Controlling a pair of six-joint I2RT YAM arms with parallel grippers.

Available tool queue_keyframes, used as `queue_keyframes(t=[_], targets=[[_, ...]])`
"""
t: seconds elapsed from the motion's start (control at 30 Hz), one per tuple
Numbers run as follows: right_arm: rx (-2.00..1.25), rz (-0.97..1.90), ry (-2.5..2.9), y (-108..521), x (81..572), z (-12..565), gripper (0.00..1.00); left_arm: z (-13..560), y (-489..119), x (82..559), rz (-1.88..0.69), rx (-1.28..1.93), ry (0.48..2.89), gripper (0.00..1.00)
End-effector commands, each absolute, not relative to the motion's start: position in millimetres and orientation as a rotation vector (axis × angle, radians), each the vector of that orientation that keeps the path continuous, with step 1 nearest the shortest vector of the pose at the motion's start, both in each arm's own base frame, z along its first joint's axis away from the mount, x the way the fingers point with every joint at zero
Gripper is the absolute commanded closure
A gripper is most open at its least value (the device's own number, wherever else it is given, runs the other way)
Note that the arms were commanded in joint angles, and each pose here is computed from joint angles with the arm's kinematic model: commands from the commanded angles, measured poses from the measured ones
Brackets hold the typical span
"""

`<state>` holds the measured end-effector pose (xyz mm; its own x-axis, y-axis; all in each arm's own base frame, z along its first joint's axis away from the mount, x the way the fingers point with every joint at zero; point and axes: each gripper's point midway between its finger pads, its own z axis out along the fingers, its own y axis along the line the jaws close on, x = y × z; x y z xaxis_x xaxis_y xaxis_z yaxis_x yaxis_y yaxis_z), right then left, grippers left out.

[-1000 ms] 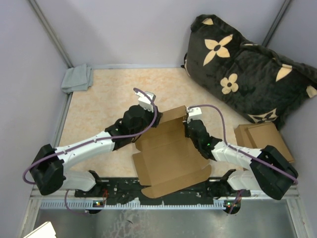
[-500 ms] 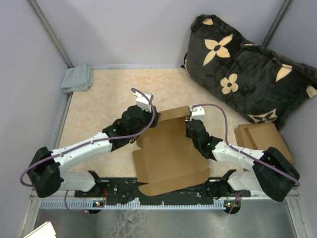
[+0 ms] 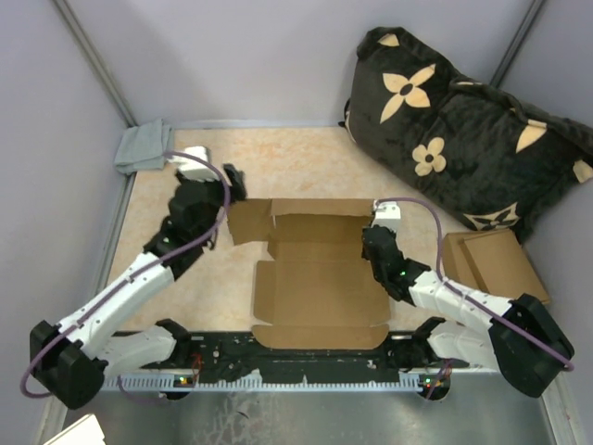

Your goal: Fold the paper box

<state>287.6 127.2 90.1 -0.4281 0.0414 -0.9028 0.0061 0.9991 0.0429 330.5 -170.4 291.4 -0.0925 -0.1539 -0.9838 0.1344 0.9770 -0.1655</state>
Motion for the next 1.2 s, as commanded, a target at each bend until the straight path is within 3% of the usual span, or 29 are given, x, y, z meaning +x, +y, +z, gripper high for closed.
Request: queue_keyframes(t=[0.0, 0.17, 0.47, 1.17], targets=[[0.134, 0.024, 1.999, 104.7, 288.6, 92.2, 1.0, 266.5, -97.1, 366.4, -0.249, -0.257, 1.684, 0.17], [0.13, 0.058, 2.002, 104.9, 289.8, 94.2, 1.0, 222.4, -62.8, 392.7, -0.253, -0.385, 1.755, 0.17], [0.096, 0.099, 2.022, 112.1, 292.3, 93.8, 1.0, 150.5, -95.1, 385.7, -0.474, -0.295, 1.798, 0.19], [0.042, 0.147, 2.021, 121.2, 296.5, 103.6, 1.0, 162.8, -156.8, 316.9, -0.886, 0.076, 1.587, 0.3]])
